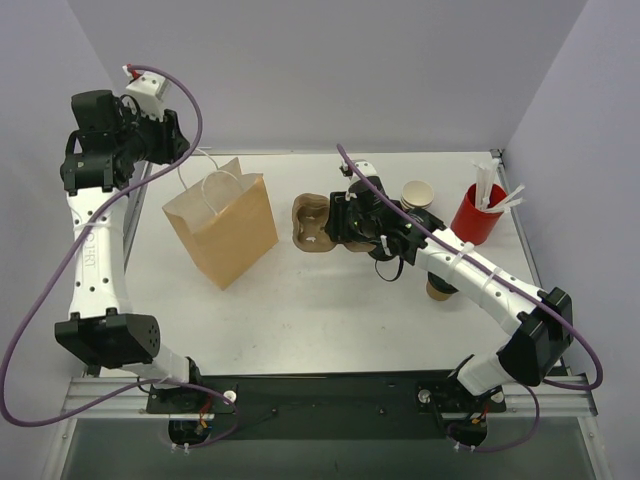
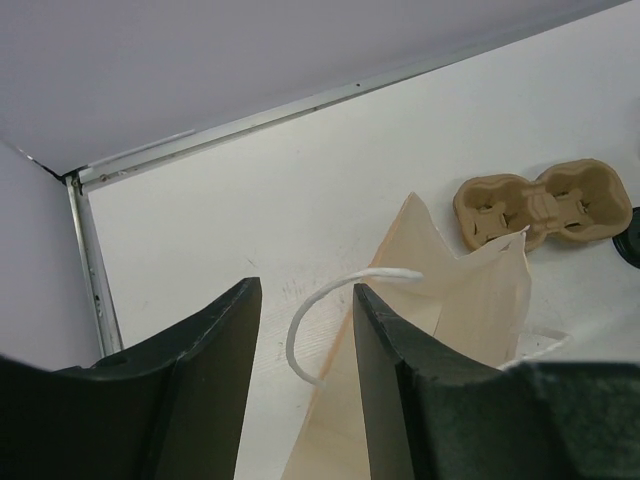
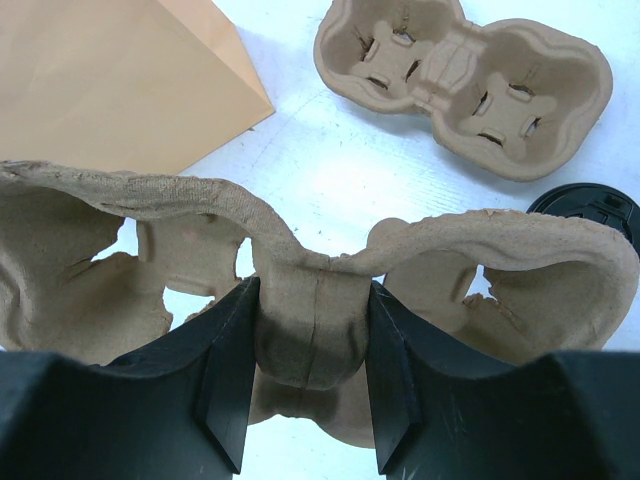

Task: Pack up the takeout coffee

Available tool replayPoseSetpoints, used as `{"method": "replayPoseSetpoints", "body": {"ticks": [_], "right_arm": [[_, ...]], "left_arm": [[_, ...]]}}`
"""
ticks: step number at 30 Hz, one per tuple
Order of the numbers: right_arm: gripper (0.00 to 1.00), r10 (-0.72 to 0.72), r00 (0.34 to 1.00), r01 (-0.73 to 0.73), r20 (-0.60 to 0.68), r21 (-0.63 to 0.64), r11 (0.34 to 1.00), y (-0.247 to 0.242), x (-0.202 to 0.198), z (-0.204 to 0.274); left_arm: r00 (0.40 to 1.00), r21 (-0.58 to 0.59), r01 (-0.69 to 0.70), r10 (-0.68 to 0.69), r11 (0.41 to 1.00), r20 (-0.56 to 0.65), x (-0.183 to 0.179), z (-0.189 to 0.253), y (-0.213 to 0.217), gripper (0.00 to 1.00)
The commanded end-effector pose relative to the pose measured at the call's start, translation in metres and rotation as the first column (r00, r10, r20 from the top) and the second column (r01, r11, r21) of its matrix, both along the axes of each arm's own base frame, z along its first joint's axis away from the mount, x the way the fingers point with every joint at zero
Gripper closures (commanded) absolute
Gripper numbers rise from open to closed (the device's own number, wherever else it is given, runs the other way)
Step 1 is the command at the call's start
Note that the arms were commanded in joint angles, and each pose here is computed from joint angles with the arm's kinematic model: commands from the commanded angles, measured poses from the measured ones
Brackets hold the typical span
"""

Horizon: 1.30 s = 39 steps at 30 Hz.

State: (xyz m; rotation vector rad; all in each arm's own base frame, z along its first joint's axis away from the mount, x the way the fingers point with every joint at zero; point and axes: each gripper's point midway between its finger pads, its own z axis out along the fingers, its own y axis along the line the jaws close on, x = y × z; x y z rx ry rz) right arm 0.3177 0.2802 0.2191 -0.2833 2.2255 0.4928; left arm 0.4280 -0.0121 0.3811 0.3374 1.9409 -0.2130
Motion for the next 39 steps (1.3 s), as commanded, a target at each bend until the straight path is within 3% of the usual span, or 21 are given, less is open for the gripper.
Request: {"method": "replayPoseSetpoints", "body": {"ticks": [1, 28, 32, 36, 39], "right_arm": [[0.64, -0.001, 1.000, 0.001, 0.025, 0.034, 0.999, -0.002, -0.001, 0.016], [0.65, -0.005, 1.000, 0.004, 0.015, 0.022, 1.000, -0.003, 0.001, 0.013], [0.64, -0.009, 1.000, 0.009, 0.023, 0.026, 1.000, -0.005, 0.004, 0.017], [0.65, -0.027, 0.998, 0.025, 0.048, 0.043, 0.999, -0.010, 0.011, 0.031], [0.64, -0.056, 0.996, 0.051, 0.073, 0.065, 0.997, -0.019, 0.018, 0.043]], "left_arm": [[0.995, 0.016, 0.042, -0.043, 0.999, 0.094, -0.009, 0.027, -0.005, 0.48], [0.999, 0.036, 0.006, -0.004, 0.999, -0.041, 0.020, -0.029, 0.006, 0.48], [0.998, 0.025, 0.038, -0.037, 0.999, -0.041, 0.021, -0.028, -0.002, 0.57], [0.995, 0.004, 0.096, -0.096, 0.995, -0.019, 0.016, -0.018, -0.017, 0.85], [0.983, 0.004, 0.182, -0.182, 0.983, 0.021, 0.003, -0.005, -0.047, 0.99]]}}
